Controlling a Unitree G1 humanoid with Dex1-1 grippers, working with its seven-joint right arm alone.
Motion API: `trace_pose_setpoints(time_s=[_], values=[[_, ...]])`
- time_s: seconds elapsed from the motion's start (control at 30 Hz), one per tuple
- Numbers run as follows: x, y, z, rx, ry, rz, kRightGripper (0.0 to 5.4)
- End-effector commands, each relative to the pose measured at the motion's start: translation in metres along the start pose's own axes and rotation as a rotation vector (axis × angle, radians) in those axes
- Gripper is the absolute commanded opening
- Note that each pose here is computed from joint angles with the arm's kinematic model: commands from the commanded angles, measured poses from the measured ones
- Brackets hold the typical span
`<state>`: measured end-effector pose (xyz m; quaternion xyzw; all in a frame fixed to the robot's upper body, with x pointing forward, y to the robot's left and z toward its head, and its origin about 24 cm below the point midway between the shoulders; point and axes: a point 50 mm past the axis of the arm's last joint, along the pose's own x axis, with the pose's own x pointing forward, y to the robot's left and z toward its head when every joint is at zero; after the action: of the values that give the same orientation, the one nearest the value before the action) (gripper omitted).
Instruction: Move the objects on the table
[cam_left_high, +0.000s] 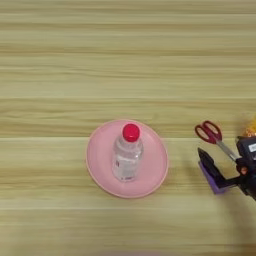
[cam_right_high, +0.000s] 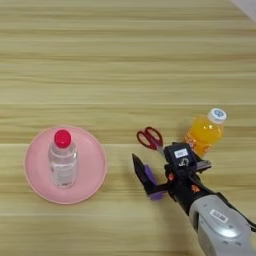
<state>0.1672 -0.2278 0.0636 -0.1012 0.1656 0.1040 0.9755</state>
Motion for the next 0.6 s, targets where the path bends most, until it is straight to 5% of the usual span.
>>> trace_pose_setpoints(time_s=[0.03,0.6], values=[[-0.002,-0.002,0.008,-0.055,-0.031,-0.014,5.39],[0.007,0.006,-0.016,-0.062,0.067,0.006,5.39]])
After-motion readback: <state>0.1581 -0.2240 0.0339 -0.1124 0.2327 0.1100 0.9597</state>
